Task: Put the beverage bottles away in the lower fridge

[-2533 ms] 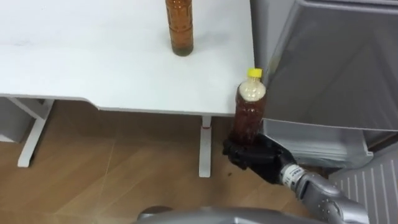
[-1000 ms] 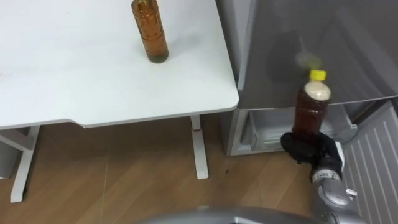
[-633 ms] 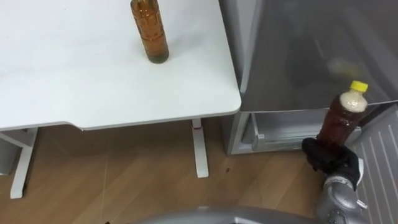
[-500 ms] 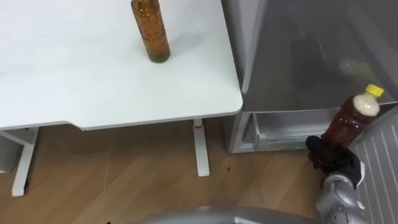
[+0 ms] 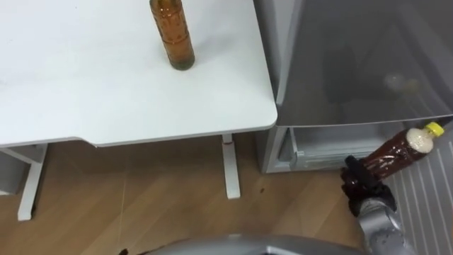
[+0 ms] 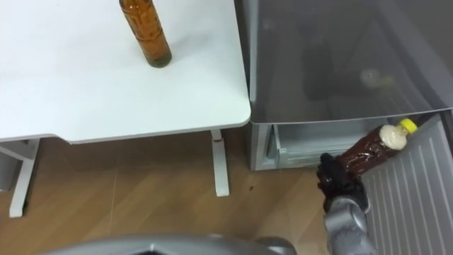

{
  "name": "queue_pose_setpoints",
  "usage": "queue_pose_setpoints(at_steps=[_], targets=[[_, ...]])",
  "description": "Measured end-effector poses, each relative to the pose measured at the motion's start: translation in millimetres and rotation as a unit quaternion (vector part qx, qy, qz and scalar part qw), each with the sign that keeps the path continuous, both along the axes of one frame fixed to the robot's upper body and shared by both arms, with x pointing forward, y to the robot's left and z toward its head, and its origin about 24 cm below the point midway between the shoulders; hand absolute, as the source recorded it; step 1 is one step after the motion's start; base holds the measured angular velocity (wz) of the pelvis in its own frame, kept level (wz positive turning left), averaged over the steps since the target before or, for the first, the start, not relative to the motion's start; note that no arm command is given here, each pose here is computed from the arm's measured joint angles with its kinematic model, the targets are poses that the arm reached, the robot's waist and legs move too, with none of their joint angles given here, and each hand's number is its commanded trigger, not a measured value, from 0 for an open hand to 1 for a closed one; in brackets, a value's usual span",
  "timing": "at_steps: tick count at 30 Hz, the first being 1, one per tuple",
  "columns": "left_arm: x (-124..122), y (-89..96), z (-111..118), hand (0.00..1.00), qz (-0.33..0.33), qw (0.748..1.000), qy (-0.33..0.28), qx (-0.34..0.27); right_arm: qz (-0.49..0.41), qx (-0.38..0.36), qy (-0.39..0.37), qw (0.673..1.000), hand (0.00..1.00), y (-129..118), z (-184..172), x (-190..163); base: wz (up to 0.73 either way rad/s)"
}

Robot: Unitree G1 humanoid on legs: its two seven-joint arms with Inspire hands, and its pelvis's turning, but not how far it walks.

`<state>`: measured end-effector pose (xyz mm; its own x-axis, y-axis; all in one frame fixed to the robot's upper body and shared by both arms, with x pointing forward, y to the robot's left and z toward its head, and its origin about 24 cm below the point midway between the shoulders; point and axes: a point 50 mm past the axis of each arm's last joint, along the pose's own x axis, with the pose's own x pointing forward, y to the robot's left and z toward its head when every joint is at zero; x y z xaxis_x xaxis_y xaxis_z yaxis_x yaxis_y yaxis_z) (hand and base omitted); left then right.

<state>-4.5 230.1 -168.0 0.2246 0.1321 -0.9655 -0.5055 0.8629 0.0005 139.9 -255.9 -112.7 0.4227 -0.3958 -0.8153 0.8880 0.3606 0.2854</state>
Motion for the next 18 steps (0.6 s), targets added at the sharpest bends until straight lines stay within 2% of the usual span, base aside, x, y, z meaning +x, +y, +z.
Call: queue_pose_setpoints(at_steps=[5, 9, 14, 18], targets=[[15.7, 4.1, 0.7, 0.0, -0.011, 1.0, -0.014, -0.002, -0.035, 0.036, -0.035, 0.998, 1.0, -2.4, 4.3, 32.9, 0.13], [41.5, 6.0, 1.7, 0.0, -0.022, 0.999, -0.035, -0.004, -0.033, 0.035, -0.072, 0.996, 1.0, -7.8, 19.1, 72.4, 0.06], [71.3, 2.7, 3.4, 0.0, -0.047, 0.998, -0.052, -0.006, -0.034, 0.047, -0.111, 0.992, 1.0, -13.4, 37.2, 103.1, 0.03], [89.9, 9.0, 7.8, 0.0, -0.053, 0.996, -0.066, 0.01, -0.023, 0.043, -0.148, 0.988, 1.0, -18.5, 56.1, 125.6, 0.0]])
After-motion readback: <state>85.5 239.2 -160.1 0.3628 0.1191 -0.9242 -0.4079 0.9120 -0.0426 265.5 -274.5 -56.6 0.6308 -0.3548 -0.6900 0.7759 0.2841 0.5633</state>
